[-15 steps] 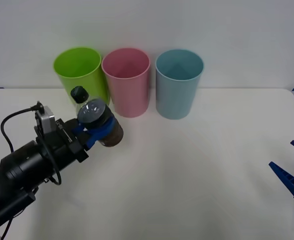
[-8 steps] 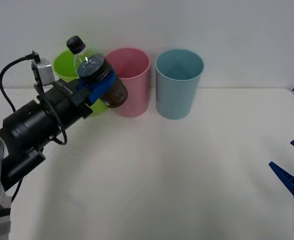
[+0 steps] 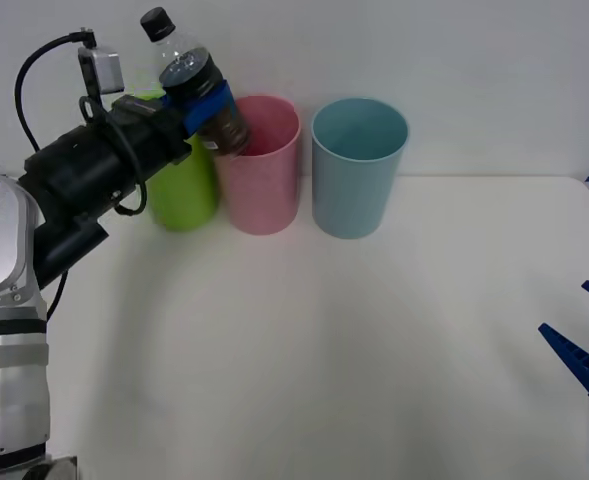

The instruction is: Grasp the object on the table and drop it into the matching bin: aluminum can to the light blue bin, PET bottle to the pink bin.

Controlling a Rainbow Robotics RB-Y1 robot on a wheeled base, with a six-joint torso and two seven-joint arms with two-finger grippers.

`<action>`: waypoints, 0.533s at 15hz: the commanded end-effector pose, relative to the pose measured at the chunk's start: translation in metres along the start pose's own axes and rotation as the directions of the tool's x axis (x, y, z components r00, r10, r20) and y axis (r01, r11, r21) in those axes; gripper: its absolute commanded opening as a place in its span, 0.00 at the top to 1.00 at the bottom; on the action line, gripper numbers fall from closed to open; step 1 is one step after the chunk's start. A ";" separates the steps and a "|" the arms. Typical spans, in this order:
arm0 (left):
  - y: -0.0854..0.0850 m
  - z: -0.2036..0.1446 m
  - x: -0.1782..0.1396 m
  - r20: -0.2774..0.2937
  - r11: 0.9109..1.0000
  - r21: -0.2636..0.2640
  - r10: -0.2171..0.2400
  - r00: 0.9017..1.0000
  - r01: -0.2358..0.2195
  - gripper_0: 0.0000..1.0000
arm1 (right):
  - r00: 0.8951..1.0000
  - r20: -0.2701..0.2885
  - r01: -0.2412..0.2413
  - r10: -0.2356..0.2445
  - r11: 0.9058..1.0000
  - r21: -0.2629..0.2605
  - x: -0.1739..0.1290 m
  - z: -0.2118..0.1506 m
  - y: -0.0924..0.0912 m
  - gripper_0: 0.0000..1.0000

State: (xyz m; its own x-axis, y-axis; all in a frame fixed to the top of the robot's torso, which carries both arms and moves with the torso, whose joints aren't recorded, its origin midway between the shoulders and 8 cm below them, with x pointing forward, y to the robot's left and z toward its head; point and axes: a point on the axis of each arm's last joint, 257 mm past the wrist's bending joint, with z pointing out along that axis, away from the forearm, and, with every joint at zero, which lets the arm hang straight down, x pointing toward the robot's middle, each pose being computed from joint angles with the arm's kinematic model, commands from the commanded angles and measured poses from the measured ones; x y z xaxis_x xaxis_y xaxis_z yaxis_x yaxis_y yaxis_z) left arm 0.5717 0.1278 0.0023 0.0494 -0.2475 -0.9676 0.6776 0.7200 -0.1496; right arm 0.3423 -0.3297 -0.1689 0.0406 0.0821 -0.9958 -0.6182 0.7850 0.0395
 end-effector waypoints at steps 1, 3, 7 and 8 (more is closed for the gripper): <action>0.012 0.019 -0.005 -0.004 1.000 -0.027 0.004 1.000 -0.004 1.00 | 1.000 0.000 0.000 0.000 1.000 0.000 0.000 0.000 0.000 0.00; 0.016 0.035 -0.010 -0.002 1.000 -0.029 -0.008 1.000 0.008 1.00 | 1.000 0.000 0.000 0.000 1.000 0.000 0.000 0.000 0.000 0.00; 0.027 0.067 -0.014 -0.030 0.998 -0.059 0.013 0.999 -0.015 1.00 | 1.000 0.000 0.000 0.000 1.000 0.000 0.000 0.000 0.000 0.00; 0.030 0.074 -0.015 -0.036 0.997 -0.068 0.020 0.999 -0.022 1.00 | 1.000 0.000 0.000 0.000 1.000 0.000 0.000 0.000 0.000 0.00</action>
State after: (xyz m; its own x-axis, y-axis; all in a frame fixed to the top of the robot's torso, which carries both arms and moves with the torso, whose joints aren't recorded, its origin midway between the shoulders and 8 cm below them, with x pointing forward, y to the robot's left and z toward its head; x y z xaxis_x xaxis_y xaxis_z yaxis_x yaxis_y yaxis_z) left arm 0.6405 0.1064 0.0259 0.0360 -0.2156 -0.9758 0.6306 0.7624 -0.1452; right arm 0.3423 -0.3297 -0.1689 0.0406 0.0821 -0.9958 -0.6182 0.7850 0.0395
